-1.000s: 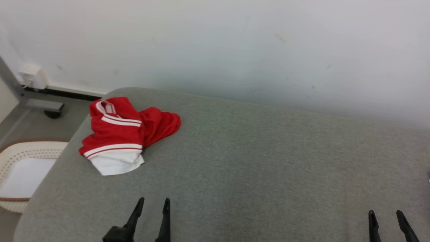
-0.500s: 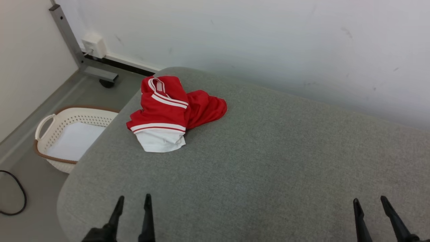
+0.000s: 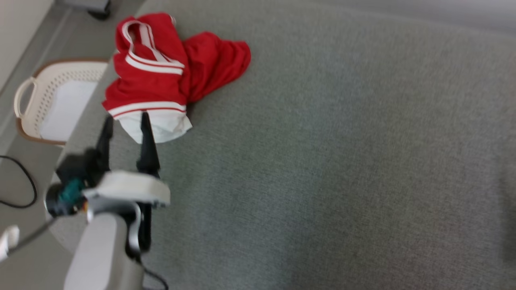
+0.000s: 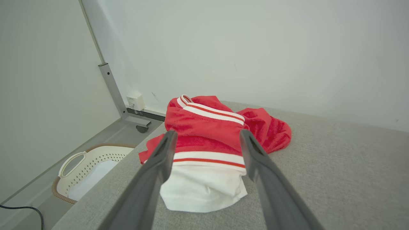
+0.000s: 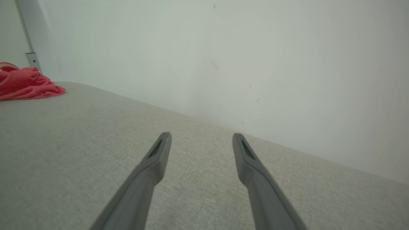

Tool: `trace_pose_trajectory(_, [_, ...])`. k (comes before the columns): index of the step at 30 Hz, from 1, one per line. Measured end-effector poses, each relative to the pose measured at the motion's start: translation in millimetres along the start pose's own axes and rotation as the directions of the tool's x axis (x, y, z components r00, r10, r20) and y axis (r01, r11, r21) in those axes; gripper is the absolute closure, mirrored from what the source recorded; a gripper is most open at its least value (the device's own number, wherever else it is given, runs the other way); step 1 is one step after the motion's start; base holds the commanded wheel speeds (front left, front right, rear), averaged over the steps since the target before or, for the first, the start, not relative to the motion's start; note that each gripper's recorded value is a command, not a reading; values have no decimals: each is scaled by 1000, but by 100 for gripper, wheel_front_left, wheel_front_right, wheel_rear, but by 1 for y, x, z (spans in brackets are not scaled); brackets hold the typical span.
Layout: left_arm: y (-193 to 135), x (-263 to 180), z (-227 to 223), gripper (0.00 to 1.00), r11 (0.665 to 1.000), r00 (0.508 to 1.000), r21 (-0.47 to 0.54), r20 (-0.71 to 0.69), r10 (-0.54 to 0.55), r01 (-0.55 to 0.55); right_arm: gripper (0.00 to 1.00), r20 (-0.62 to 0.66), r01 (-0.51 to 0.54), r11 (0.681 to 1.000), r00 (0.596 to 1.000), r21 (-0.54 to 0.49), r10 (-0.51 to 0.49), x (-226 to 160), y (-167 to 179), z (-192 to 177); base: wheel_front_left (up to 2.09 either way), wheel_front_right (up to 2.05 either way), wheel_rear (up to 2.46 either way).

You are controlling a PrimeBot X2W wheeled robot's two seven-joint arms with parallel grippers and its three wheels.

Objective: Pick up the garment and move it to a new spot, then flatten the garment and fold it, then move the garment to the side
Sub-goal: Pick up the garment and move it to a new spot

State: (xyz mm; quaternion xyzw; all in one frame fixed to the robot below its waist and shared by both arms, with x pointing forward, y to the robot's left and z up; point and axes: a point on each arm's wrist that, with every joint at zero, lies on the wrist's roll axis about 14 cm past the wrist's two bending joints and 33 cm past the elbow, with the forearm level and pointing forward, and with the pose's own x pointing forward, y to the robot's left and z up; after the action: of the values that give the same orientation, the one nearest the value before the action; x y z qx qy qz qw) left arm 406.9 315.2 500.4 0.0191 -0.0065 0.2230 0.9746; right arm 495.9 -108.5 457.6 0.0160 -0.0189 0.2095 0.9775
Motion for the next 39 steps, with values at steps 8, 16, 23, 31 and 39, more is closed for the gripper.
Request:
trace_pose_trajectory(8, [-11, 82, -49, 0, 994, 976, 107, -216, 35, -12, 0, -69, 2, 1000, 998, -29, -4, 18, -37, -48, 0, 0, 0])
trace_pose_trajectory(16, [-35, 98, -117, 23, 989, 865, 140, -501, 36, 40, 0, -70, 8, 1000, 997, -26, -10, 16, -46, -54, 0, 0, 0])
trace_pose_trajectory(23, [-36, 111, -100, 100, 989, 867, 138, -498, 18, 59, 0, -85, 43, 999, 995, -23, -45, 5, -52, -49, 0, 0, 0])
trace_pose_trajectory(31, [-67, 140, 60, 100, 989, 986, 52, -98, -134, 139, 0, -43, 75, 997, 996, 25, -74, -13, -29, -15, 0, 0, 0])
trace_pose_trajectory(39, [-145, 89, 183, 100, 908, 900, 11, 127, -417, 419, 0, 24, 140, 990, 990, 26, -140, -47, -21, 28, 0, 0, 0])
